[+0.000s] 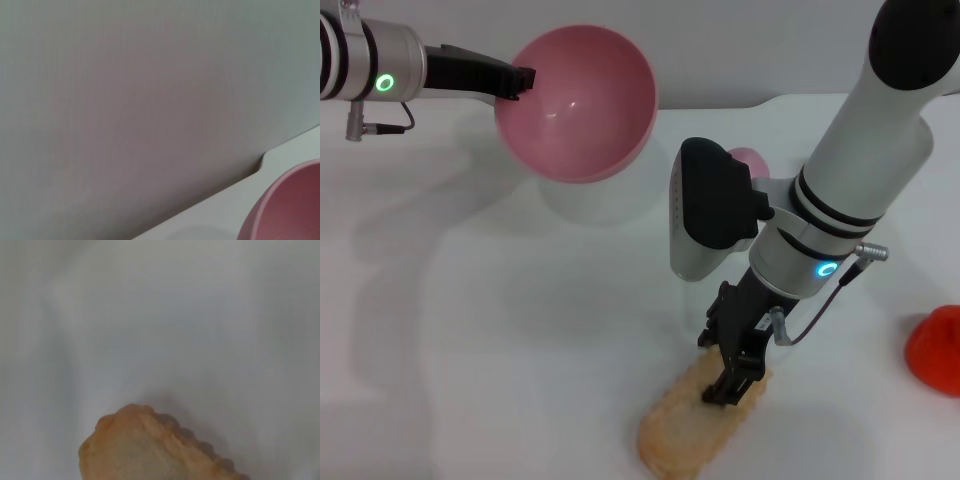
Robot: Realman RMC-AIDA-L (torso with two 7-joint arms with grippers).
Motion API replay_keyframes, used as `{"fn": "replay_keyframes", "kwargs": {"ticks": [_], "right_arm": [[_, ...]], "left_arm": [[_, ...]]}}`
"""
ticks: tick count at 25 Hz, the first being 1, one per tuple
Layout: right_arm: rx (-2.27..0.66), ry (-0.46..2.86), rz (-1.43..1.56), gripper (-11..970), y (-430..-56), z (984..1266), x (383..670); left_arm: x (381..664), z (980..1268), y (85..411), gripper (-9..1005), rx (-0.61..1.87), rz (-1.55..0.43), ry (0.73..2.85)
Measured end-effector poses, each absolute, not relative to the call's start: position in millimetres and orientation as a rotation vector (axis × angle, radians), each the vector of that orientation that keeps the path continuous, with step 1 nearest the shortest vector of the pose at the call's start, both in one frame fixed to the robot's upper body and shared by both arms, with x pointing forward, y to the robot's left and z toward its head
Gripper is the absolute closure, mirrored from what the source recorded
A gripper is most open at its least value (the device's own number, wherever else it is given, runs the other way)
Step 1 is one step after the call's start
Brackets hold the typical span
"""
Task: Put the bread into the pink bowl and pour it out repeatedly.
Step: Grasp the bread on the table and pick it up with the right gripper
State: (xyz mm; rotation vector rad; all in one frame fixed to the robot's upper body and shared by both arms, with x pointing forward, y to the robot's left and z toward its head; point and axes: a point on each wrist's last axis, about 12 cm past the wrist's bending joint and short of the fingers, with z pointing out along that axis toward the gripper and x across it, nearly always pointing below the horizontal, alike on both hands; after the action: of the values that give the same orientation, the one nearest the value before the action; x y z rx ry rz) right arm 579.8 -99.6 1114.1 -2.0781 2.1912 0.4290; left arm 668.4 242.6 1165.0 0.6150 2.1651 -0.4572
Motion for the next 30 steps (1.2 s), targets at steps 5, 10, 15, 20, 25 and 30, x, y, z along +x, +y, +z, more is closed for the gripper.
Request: {"fn": "replay_keyframes", "kwargs": {"ticks": [5, 10, 15, 20, 25, 30], "right_arm": [[-2.068, 2.182, 0.409, 331, -100.9, 1114.1, 582.6], [-2.04, 2.176, 0.346, 362, -102.9, 1113.0, 588.7], [-2.018, 2.175, 0.308, 392, -105.6, 1112.5, 593.1], [-2.017, 2.175, 0.304, 434, -105.6, 1112.3, 593.3], [-2.019, 2.173, 0.301, 476, -105.5, 1112.1, 593.3], [-2.02, 2.171, 0.298, 538, -105.0, 1112.4, 593.4]], "left_arm": [[668.5, 1164.8, 243.2, 940, 0.613, -0.454, 2.164], [668.3, 1164.2, 244.5, 939, 0.61, -0.45, 2.165], [668.3, 1164.1, 244.9, 939, 0.609, -0.449, 2.165], [668.4, 1164.4, 245.7, 939, 0.609, -0.446, 2.165], [668.4, 1164.4, 245.8, 939, 0.609, -0.446, 2.164], [668.3, 1164.2, 245.9, 939, 0.609, -0.446, 2.165]]}}
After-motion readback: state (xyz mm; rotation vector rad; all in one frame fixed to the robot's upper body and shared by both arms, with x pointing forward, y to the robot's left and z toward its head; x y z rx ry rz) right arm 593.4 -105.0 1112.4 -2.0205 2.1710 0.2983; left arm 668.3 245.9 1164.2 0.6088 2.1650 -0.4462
